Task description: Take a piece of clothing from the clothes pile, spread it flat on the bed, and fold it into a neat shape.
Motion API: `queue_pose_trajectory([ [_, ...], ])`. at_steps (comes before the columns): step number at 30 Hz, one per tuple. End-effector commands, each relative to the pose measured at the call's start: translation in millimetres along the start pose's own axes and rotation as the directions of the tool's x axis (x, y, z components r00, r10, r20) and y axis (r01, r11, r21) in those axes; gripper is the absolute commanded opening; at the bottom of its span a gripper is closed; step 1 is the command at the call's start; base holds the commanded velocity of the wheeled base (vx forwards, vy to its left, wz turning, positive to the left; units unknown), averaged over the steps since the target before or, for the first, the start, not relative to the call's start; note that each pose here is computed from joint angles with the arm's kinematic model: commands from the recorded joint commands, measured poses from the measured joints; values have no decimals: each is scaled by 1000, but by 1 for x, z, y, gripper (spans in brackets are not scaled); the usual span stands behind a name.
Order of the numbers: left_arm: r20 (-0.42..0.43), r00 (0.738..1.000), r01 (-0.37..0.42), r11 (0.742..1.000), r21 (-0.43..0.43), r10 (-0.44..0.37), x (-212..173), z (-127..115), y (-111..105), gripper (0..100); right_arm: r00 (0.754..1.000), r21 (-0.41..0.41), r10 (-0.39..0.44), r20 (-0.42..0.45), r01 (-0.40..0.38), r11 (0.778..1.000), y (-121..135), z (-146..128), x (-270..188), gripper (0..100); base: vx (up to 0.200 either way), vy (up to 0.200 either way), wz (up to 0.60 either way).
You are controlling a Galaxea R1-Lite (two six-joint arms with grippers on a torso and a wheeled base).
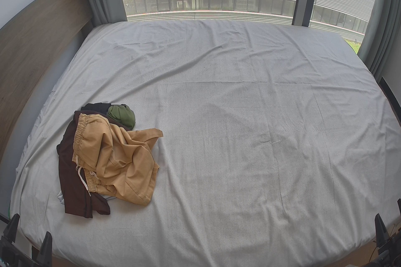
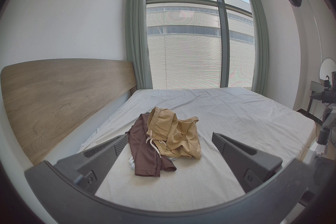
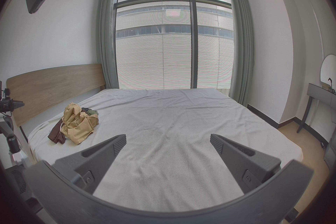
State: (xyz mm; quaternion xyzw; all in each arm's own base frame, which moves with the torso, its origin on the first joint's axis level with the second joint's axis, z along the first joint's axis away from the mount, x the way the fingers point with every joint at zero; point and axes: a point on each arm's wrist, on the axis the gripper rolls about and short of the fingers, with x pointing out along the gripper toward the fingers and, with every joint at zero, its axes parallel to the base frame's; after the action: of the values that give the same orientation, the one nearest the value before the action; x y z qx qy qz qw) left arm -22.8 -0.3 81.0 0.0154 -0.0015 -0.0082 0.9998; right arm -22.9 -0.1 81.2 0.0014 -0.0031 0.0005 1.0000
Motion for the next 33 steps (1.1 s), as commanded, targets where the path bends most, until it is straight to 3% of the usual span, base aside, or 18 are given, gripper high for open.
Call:
queue_pose_trajectory([
  [1, -3, 1000, 2, 1000, 1, -2, 0, -5, 0, 100, 1000, -1, 0, 0, 0, 1000, 0, -5, 0, 100, 0, 0, 0],
  [24, 10, 1000, 5, 1000, 20, -5, 0, -4, 0, 100, 1000, 0, 0, 0, 0, 1000, 0, -5, 0, 100, 0, 0, 0],
  [25, 63, 998, -1, 1000, 1, 1, -1, 7, 0, 100, 1000, -1, -1, 0, 1, 1000, 0, -5, 0, 100, 0, 0, 0],
  [26, 206, 979, 0, 1000, -26, 5, -5, 42, 1, 100, 1000, -1, -1, 0, 1, 1000, 0, -5, 0, 100, 0, 0, 0],
  [27, 206, 979, 0, 1000, -26, 5, -5, 42, 1, 100, 1000, -1, -1, 0, 1, 1000, 0, -5, 0, 100, 0, 0, 0],
  [28, 423, 906, 10, 998, -65, 18, -5, 122, 4, 100, 1000, -1, -1, 0, 1, 1000, 0, -5, 0, 100, 0, 0, 0],
  [29, 450, 892, 0, 998, -68, 31, 4, 150, 6, 100, 1000, -1, -1, 2, 1, 1000, 0, -5, 0, 100, 0, 0, 0],
  [31, 357, 934, 11, 999, -49, 7, 24, 167, 6, 100, 1000, 2, 0, 0, 0, 1000, 0, -5, 0, 100, 0, 0, 0],
  [33, 184, 980, 89, 995, -41, -80, 49, 164, 4, 100, 1000, 8, -1, 0, 1, 1000, 0, -5, 0, 100, 0, 0, 0],
])
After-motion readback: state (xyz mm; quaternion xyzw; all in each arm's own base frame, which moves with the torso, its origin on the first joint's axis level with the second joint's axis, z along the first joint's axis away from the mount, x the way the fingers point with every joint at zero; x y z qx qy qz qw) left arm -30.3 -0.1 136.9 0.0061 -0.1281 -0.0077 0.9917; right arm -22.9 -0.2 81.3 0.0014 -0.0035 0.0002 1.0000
